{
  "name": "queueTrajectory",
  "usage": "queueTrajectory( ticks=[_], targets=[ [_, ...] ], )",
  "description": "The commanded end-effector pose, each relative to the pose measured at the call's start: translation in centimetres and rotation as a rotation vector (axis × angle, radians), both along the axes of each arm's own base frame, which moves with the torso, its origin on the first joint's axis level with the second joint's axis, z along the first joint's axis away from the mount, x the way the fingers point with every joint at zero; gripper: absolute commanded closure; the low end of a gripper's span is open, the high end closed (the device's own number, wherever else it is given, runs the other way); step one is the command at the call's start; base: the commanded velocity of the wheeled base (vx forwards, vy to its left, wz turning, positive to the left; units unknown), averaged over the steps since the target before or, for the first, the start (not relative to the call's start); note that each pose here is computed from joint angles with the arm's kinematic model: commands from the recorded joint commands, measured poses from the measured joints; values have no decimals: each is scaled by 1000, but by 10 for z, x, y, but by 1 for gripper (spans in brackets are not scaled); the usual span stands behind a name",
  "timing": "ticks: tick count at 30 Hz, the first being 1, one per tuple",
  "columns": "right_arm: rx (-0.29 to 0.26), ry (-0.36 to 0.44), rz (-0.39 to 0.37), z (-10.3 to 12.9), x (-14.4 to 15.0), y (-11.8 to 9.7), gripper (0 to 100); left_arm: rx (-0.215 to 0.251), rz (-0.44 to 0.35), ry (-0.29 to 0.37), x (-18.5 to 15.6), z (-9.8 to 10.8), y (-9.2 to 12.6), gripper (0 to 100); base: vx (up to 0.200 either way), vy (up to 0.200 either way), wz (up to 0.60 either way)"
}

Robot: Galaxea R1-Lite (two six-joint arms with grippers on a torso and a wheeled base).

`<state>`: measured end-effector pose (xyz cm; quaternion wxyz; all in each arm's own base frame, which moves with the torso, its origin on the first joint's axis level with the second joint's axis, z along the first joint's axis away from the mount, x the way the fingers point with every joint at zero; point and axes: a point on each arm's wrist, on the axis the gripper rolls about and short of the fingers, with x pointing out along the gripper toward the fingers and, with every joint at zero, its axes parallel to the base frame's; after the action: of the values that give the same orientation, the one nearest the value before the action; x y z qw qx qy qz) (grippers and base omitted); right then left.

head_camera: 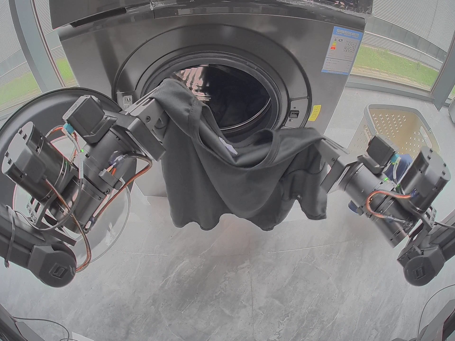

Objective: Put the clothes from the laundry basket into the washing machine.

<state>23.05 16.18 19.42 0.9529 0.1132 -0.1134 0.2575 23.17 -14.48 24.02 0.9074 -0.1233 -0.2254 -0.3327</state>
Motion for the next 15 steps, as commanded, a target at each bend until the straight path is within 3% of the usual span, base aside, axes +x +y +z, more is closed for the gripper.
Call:
queueTrajectory(
  ticks=[1, 4, 7, 15],
  targets=[
    [-86, 111, 73, -45, 9, 31, 0, 9, -34, 12, -3, -4, -9, 100, 0, 0, 0],
    [-159, 192, 119, -84, 21, 51, 0, 6, -46, 7, -5, -4, -12, 100, 0, 0, 0],
    [-191, 230, 134, -110, 30, 66, 0, 9, -61, 10, -8, -5, -15, 100, 0, 0, 0],
    [-188, 207, 169, -135, 53, 107, 0, 15, -83, 13, -12, -7, -19, 100, 0, 0, 0]
  ],
)
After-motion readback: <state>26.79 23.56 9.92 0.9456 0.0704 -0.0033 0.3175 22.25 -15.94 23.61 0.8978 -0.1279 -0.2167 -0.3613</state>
